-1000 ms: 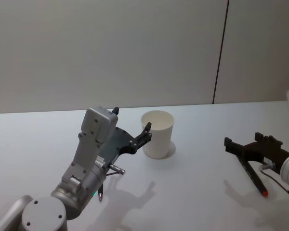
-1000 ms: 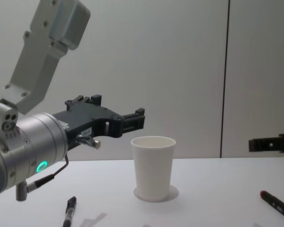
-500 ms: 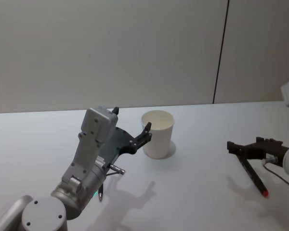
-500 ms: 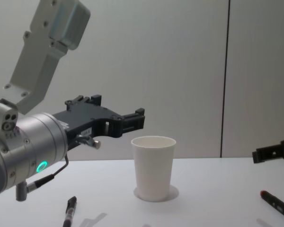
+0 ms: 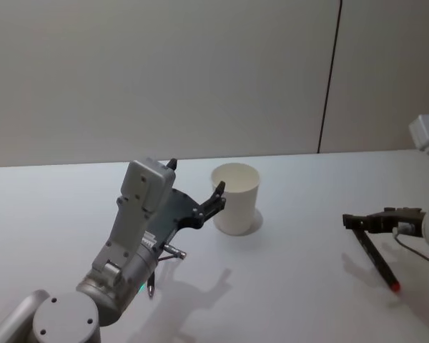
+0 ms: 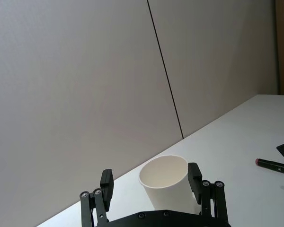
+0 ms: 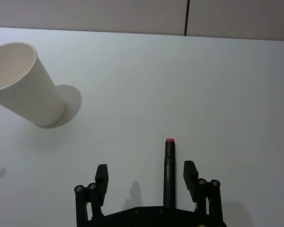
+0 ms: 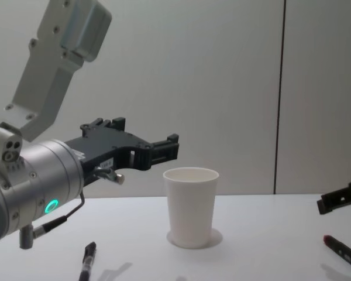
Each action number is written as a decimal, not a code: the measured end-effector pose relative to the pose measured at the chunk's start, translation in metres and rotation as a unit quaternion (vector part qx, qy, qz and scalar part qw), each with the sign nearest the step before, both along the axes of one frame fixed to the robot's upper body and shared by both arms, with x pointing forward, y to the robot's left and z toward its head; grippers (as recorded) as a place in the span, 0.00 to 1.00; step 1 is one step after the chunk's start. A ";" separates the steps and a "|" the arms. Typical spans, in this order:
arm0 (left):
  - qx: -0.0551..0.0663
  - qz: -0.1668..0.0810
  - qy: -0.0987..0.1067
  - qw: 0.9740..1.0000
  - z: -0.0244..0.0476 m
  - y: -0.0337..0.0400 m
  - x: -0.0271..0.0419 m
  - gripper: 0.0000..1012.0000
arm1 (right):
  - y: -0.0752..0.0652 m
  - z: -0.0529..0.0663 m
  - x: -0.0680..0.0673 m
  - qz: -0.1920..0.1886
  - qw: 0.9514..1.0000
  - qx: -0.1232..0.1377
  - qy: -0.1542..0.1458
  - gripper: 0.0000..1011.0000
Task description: Place the pen into the pen holder.
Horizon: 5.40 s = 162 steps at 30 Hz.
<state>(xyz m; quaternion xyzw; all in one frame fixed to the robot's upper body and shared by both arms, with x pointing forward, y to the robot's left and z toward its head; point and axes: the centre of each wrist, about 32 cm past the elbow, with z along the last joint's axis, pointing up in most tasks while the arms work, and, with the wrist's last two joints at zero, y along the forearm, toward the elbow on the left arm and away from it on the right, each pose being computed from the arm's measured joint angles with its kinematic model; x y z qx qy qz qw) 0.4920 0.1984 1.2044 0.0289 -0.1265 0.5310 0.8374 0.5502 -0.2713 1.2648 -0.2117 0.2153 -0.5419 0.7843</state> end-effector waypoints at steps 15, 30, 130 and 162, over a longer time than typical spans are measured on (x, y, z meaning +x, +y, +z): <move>0.000 0.000 0.000 1.000 0.0000 0.0000 0.0000 0.99 | -0.005 -0.001 0.031 0.003 0.999 -0.012 0.052 0.99; 0.000 0.000 0.000 1.000 0.0000 0.0000 0.0000 0.99 | -0.004 -0.010 0.060 0.009 0.996 -0.019 0.092 0.99; 0.000 0.000 0.000 1.000 0.0000 0.0000 0.0000 0.99 | 0.006 -0.029 0.028 0.065 0.977 -0.043 -0.199 0.17; 0.000 0.000 0.000 1.000 0.0000 0.0000 0.0000 0.99 | 0.044 -0.066 0.025 0.103 0.887 0.031 -0.450 0.17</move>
